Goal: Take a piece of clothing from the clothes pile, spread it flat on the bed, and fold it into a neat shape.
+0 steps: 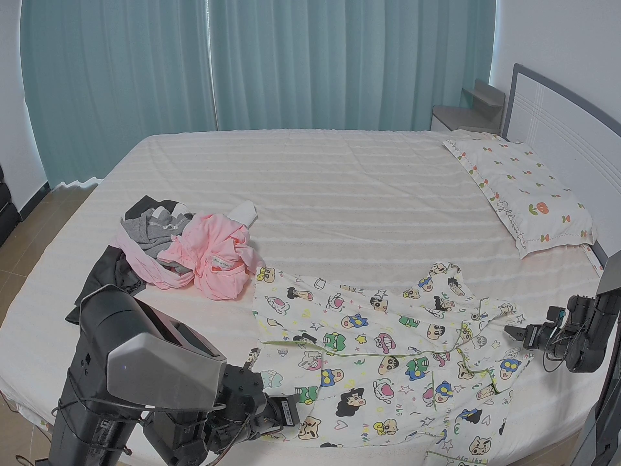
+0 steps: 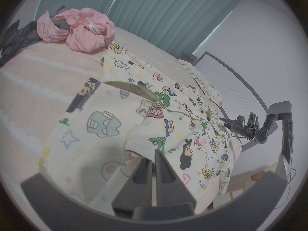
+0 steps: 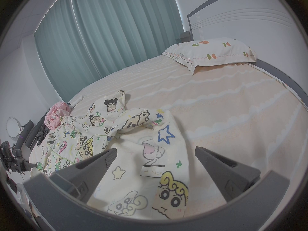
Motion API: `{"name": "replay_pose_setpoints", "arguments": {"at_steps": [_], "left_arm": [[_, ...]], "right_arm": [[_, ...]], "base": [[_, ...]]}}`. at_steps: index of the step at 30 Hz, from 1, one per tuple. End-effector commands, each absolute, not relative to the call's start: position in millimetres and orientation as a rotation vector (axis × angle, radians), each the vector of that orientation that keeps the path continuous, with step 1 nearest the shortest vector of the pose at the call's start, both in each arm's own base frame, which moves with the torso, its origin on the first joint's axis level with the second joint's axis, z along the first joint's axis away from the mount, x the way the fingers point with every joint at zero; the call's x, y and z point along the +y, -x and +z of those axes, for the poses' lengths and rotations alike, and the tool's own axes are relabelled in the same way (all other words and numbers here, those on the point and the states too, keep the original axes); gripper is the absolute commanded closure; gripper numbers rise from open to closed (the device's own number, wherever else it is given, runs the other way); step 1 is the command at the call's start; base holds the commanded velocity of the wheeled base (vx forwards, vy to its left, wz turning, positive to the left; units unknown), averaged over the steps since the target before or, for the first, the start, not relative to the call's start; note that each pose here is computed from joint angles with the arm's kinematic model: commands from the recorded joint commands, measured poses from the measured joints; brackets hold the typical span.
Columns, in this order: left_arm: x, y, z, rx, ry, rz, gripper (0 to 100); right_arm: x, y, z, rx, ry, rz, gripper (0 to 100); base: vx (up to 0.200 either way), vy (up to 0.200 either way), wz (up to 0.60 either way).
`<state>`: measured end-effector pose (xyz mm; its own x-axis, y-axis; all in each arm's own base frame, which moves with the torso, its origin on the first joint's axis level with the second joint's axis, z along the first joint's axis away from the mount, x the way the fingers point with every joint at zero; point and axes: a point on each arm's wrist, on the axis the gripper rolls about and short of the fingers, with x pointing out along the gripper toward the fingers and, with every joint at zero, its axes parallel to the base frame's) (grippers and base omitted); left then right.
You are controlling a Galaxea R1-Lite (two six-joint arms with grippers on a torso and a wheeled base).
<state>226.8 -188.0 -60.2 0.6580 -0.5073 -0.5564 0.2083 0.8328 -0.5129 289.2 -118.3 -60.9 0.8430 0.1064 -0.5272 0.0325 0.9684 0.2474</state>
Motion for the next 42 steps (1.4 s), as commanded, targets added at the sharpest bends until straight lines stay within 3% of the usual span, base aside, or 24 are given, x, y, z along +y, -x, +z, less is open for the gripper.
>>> {"name": "replay_pose_setpoints", "arguments": {"at_steps": [1,14,21,42], "left_arm": [[-179.6,-233.9,-53.5,0.711,0.415,-0.399,100],[-145.3,-280.2,-47.1,0.56,0.307,-0.331,100],[-141.5,-300.6,-43.2,0.513,0.327,-0.375,100],[-127.0,-311.1,-56.1,0.546,0.326,-0.332,100]], "right_arm": [[-117.7,-288.9,-62.0,0.572,-0.253,0.041,0],[-116.2,-289.0,-62.6,0.575,-0.253,0.044,0],[-115.8,-287.9,-63.0,0.58,-0.254,0.041,0],[-115.8,-287.9,-63.0,0.58,-0.254,0.041,0]], "base": [[0.0,0.0,0.0],[0.0,0.0,0.0],[0.0,0.0,0.0],[0.0,0.0,0.0]]}}
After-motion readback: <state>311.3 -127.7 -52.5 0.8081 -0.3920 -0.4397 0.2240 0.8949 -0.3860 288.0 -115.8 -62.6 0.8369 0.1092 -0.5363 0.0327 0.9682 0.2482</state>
